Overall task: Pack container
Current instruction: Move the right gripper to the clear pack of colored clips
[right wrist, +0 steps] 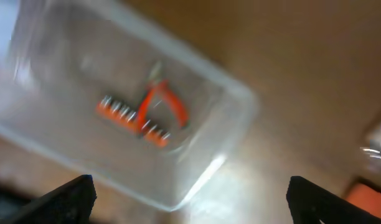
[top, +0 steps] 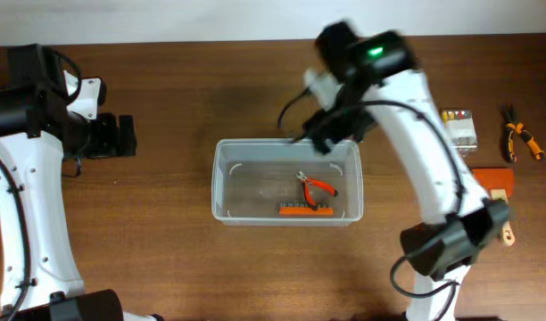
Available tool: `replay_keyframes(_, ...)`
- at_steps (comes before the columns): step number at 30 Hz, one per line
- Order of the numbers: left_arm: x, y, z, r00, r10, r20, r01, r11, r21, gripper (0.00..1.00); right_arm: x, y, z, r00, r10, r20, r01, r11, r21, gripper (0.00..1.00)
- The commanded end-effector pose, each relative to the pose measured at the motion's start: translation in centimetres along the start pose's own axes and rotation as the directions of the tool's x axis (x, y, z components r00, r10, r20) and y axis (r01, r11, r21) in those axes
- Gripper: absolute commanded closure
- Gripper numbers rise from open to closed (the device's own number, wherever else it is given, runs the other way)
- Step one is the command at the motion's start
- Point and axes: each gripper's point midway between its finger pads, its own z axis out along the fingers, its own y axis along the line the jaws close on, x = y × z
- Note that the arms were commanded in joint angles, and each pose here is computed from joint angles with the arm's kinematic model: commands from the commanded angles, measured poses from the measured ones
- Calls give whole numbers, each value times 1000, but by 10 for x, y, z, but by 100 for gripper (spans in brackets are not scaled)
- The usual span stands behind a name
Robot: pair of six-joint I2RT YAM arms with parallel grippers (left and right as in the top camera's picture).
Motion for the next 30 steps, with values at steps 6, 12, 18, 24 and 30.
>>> replay_keyframes(6,-3,-3,-1,1000,-9,10,9,1000,11,1,43,-149,-65,926,342,163,-375,887,270,1)
replay_keyframes(12,-3,-3,-1,1000,-9,10,9,1000,11,1,54,-193,-65,852,469,233,-510,843,169,2)
replay_keyframes(18,-3,-3,-1,1000,-9,10,9,1000,11,1,49,-255,-52,834,457,308,-524,831,187,1)
replay_keyframes(24,-3,-3,-1,1000,-9,10,9,1000,11,1,70,-300,4,840,506,198,-539,821,189,1)
replay_keyframes(30,-3,-2,-1,1000,-10,10,10,1000,10,1,74,-314,60,905,417,84,-425,890,164,1)
